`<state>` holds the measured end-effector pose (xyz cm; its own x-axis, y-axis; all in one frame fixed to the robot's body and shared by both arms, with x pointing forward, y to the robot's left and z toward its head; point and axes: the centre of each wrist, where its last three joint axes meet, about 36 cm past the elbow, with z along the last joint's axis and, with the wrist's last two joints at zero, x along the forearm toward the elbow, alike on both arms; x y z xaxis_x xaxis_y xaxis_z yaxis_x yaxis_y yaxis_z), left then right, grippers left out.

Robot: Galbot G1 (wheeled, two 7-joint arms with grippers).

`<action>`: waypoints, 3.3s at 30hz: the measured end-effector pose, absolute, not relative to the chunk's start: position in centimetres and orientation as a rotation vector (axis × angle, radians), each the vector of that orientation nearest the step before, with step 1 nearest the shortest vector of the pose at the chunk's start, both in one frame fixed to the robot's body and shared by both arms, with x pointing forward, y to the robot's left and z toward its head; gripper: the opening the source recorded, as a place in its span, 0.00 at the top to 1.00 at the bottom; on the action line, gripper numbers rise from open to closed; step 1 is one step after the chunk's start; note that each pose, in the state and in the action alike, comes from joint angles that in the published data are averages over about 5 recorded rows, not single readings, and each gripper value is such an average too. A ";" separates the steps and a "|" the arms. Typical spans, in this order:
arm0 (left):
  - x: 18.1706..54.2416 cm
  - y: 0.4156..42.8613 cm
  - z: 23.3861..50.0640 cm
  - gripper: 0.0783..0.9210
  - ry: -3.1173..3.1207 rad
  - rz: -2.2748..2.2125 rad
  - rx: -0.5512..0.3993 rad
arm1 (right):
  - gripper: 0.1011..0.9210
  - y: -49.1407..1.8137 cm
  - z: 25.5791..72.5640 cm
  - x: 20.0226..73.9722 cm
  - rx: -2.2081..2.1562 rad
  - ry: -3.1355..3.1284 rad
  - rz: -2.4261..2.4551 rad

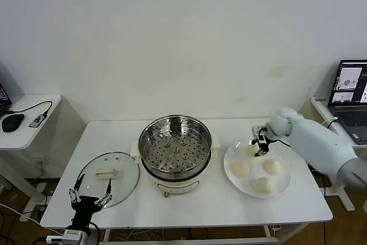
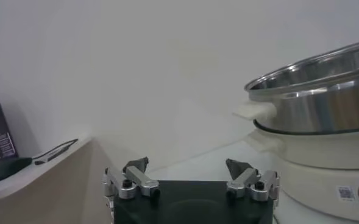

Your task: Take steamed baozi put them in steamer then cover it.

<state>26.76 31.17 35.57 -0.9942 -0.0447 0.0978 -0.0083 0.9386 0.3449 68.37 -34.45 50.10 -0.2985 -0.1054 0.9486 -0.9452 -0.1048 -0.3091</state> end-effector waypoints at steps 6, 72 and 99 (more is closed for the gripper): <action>27.1 31.0 35.6 0.12 -2.971 -0.481 0.032 | 0.46 -33.5 55.8 68.5 1.247 -1.493 1.547; 27.4 32.1 36.3 0.12 -3.011 -0.204 0.142 | 0.17 -4.5 57.0 71.4 1.998 -0.639 2.524; 26.5 32.5 37.6 0.12 -3.013 -0.252 0.138 | 0.12 -18.0 68.9 63.0 1.502 -1.371 1.858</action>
<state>26.53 32.46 37.60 -0.9892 -0.0999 0.1070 -0.0808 0.9820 0.1705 63.01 -18.02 68.93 -0.3531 -0.2682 0.8963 -0.7774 -0.4489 -0.4405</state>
